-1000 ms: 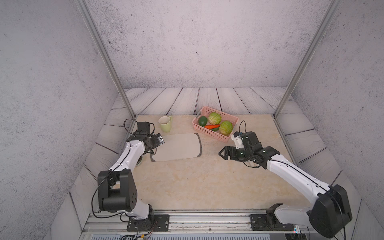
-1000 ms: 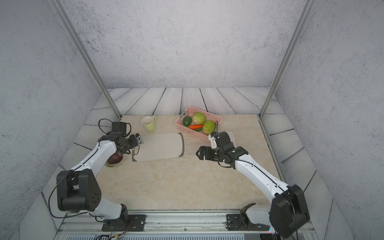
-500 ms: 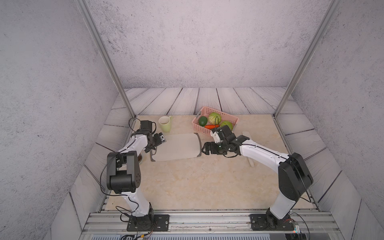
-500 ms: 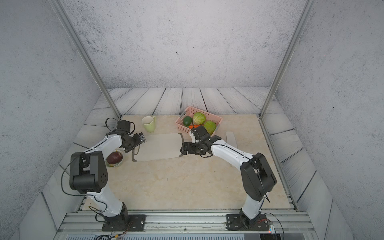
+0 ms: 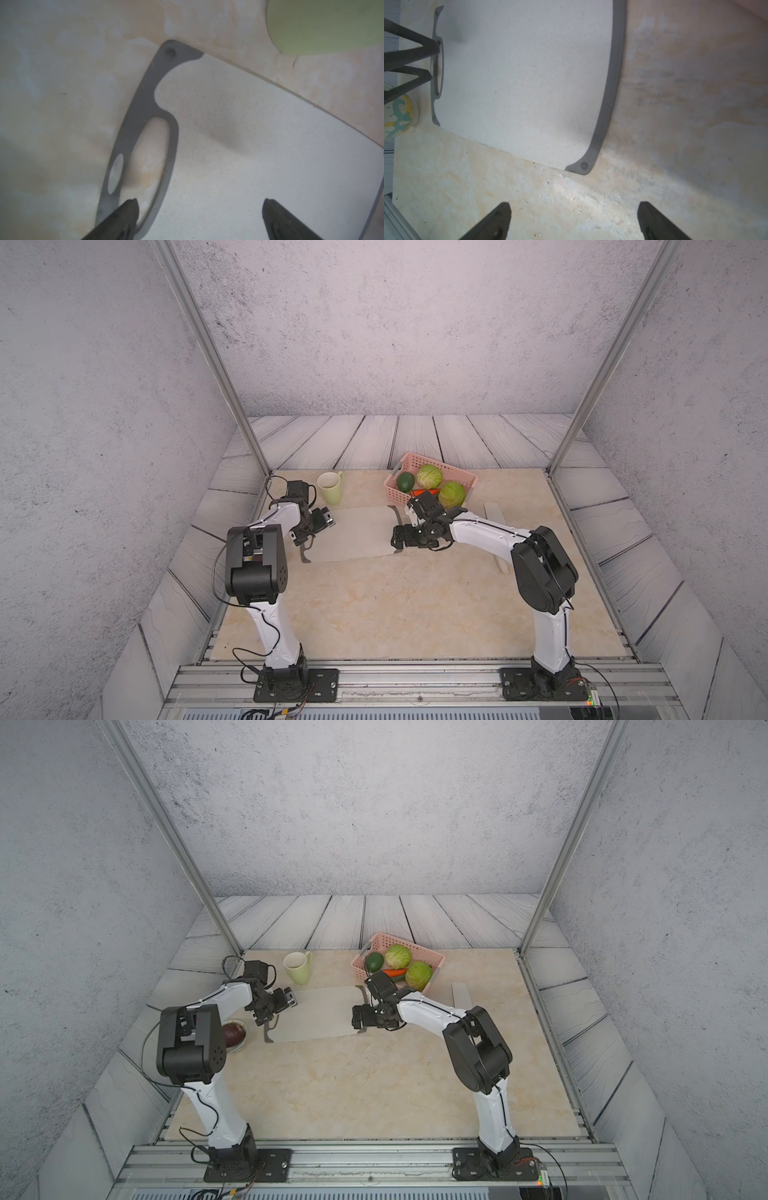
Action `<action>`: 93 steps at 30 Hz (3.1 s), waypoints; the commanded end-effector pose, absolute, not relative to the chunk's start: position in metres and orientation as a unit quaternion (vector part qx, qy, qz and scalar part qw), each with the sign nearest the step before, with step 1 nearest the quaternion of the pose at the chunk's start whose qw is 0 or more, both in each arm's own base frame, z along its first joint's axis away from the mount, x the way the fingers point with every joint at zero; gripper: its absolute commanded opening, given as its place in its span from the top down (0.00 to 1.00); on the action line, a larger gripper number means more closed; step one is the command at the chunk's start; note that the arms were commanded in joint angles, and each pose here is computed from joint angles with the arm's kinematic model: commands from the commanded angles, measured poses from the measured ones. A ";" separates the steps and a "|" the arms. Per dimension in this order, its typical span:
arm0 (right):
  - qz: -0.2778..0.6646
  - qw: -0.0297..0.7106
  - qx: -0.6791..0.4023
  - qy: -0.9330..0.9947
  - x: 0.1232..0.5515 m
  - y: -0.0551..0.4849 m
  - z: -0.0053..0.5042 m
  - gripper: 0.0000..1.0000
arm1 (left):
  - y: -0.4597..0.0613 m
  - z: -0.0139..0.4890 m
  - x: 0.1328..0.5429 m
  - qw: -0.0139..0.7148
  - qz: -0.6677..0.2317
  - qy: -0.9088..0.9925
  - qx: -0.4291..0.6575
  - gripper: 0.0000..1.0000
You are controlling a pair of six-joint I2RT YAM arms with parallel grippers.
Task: Align the knife with the edge of the cutting board
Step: Move the work surface to the center of the board.
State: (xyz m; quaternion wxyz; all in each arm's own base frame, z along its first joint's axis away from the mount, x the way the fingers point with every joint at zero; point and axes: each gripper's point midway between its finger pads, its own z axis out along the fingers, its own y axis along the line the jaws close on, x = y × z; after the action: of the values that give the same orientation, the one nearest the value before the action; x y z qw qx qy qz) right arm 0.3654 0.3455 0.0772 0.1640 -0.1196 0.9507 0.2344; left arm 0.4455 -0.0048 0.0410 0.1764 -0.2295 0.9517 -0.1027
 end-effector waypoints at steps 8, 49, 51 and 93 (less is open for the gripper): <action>0.221 0.145 -0.127 0.956 0.371 0.364 0.055 0.01 | -0.011 0.017 0.431 0.122 -0.097 0.960 -0.234 0.02; 0.174 0.118 -0.128 0.969 0.311 0.363 0.018 0.01 | -0.056 0.015 0.333 0.051 -0.102 0.963 -0.243 0.02; 0.156 0.122 -0.131 0.971 0.314 0.358 0.019 0.01 | -0.053 0.017 0.333 0.053 -0.095 0.964 -0.242 0.02; 0.182 0.111 -0.123 0.969 0.360 0.359 0.017 0.01 | -0.048 0.000 0.344 0.053 -0.083 0.962 -0.255 0.02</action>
State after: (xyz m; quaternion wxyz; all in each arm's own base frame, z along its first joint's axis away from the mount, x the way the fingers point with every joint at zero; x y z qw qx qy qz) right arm 0.3803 0.3640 0.0353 0.1533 -0.1329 0.9627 0.1788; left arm 0.3634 -0.0393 0.0215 0.0986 -0.2471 0.9609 -0.0767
